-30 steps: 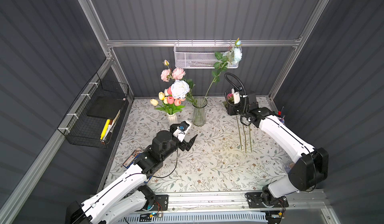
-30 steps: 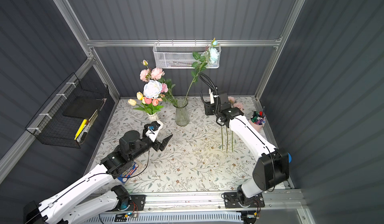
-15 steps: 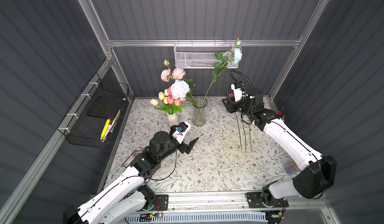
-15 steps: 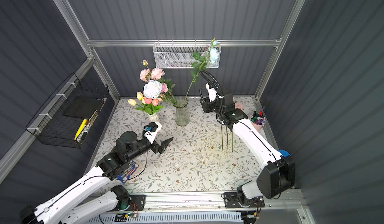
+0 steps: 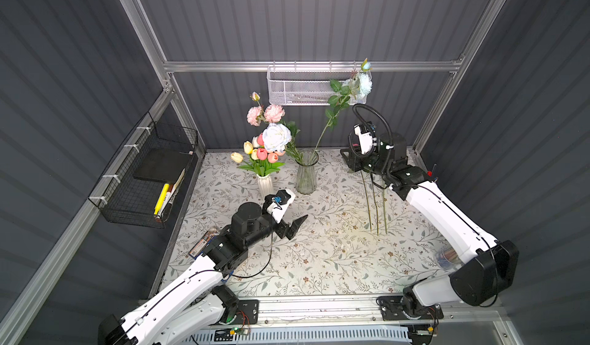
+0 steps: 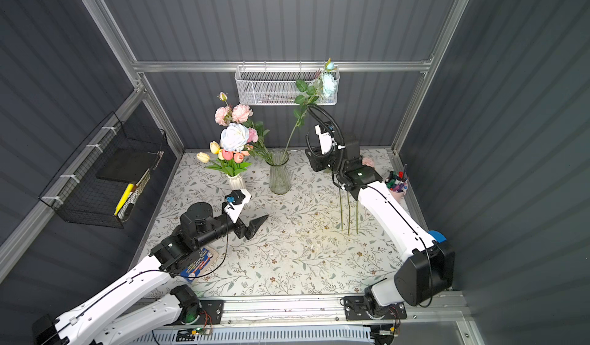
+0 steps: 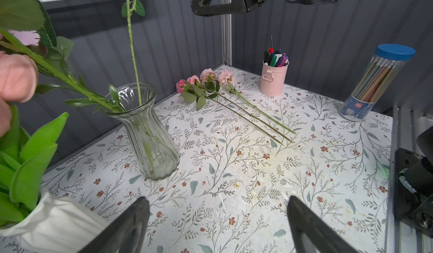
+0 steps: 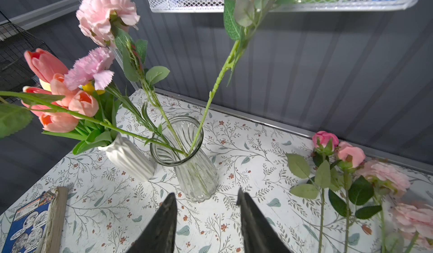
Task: Pick out pink flowers from the vase
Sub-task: Pick up the flower from the vase.
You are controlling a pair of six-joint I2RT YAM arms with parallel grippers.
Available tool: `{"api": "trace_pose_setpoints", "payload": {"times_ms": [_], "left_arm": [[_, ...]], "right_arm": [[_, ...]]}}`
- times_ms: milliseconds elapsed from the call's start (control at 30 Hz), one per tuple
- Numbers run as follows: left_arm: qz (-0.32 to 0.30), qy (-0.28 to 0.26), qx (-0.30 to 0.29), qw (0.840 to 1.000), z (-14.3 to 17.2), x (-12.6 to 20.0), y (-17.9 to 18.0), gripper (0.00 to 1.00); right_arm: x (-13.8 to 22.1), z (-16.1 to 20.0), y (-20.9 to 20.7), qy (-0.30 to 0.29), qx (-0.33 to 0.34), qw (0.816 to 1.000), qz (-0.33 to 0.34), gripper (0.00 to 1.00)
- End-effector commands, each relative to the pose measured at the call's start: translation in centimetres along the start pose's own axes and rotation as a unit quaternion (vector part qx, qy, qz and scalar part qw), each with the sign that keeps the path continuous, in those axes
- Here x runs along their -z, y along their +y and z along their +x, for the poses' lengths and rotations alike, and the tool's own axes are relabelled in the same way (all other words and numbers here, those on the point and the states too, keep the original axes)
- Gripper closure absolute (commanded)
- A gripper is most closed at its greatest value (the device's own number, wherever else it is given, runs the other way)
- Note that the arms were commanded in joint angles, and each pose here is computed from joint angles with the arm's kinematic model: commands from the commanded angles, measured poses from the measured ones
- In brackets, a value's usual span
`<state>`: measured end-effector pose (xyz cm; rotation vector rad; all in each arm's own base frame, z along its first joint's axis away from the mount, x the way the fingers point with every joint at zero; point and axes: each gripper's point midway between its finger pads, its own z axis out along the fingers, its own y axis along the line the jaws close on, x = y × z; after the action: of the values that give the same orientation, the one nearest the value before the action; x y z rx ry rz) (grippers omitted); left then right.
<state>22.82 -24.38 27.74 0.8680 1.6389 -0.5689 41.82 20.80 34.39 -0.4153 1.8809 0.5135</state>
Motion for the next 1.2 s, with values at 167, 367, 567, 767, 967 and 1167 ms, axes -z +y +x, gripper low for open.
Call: {"api": "trace_pose_setpoints", "payload": {"times_ms": [167, 367, 567, 767, 967, 1167], "left_arm": [[0.012, -0.005, 0.005, 1.000, 0.0, 0.2, -0.5, 0.06], [0.016, -0.006, 0.000, 1.000, -0.1, 0.2, -0.6, 0.06], [0.014, -0.004, 0.000, 1.000, 0.0, 0.1, -0.6, 0.06], [0.000, -0.009, -0.004, 1.000, -0.2, 0.4, -0.1, 0.06], [0.000, -0.008, -0.003, 1.000, -0.1, 0.2, -0.1, 0.06], [0.003, -0.015, -0.002, 1.000, -0.3, 0.5, -0.3, 0.06]], "right_arm": [[-0.8, -0.9, 0.9, -0.004, 0.014, 1.000, -0.026, 0.55], [-1.2, -2.7, 1.1, -0.025, 0.025, 0.999, -0.034, 0.54], [-2.0, -4.1, 1.6, -0.039, 0.034, 0.997, -0.049, 0.54], [-1.8, -4.2, 2.6, -0.045, 0.041, 0.995, -0.078, 0.55], [-0.5, -4.4, 3.0, -0.053, 0.050, 0.994, -0.082, 0.55], [0.6, -4.3, 3.5, -0.059, 0.053, 0.993, -0.090, 0.55]]}}
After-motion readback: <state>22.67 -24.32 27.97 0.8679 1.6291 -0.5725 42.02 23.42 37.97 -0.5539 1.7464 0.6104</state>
